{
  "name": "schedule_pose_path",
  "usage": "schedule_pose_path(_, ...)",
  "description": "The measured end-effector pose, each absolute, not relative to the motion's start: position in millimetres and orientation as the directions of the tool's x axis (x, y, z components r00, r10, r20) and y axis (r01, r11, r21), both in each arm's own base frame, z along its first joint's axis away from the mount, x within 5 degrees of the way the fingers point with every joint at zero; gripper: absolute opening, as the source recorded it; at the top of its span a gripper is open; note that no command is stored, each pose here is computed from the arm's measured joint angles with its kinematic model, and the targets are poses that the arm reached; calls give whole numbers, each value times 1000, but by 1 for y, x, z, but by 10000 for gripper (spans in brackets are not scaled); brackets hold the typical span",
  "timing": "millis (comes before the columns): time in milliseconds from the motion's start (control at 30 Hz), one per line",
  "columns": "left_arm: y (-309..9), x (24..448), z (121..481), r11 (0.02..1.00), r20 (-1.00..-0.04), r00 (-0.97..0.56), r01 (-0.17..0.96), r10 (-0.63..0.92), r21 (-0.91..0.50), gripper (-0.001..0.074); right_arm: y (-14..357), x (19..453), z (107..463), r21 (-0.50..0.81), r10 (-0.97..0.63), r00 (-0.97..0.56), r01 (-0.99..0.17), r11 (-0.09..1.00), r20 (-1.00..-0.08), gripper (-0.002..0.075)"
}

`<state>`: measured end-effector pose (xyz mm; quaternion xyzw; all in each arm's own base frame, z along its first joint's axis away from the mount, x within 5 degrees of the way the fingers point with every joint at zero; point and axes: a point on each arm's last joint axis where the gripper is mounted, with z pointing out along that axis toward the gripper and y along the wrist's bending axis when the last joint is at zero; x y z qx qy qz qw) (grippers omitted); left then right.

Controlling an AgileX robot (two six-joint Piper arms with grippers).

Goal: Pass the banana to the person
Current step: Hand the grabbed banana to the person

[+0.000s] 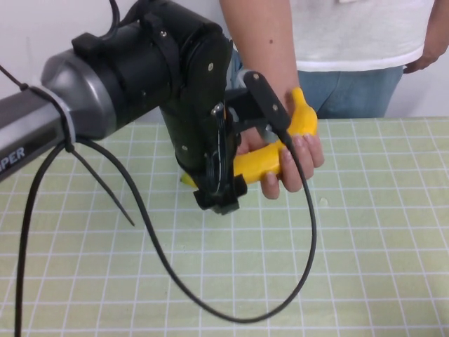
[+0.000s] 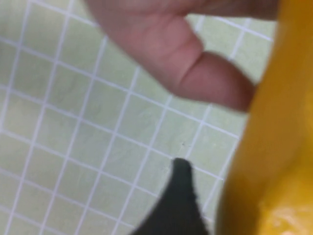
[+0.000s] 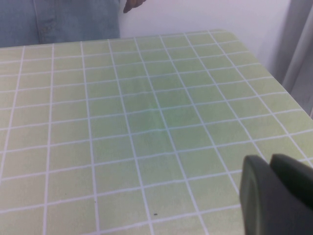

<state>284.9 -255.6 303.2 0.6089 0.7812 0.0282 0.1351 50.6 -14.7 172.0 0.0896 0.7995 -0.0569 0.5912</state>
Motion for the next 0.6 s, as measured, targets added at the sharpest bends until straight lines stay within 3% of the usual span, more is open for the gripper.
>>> schedule_pose_path(100,-254,288,317,325,-211,-277,913,938,247,626,-15,51,172,15,76,-285,211,977,-956,-11)
schedule_pose_path(267,-244,281,357,404,-314,-309,863,898,305,653,-15,51,172,15,76,-285,211,977,-956,-11)
schedule_pose_path(433,-219,255,408,462,-433,-298,818,850,342,565,-15,51,172,15,76,-285,211,977,-956,-11)
schedule_pose_path(600,-182,216,441,497,-516,-275,789,811,362,410,-15,51,172,15,76,-285,211,977,-956,-11)
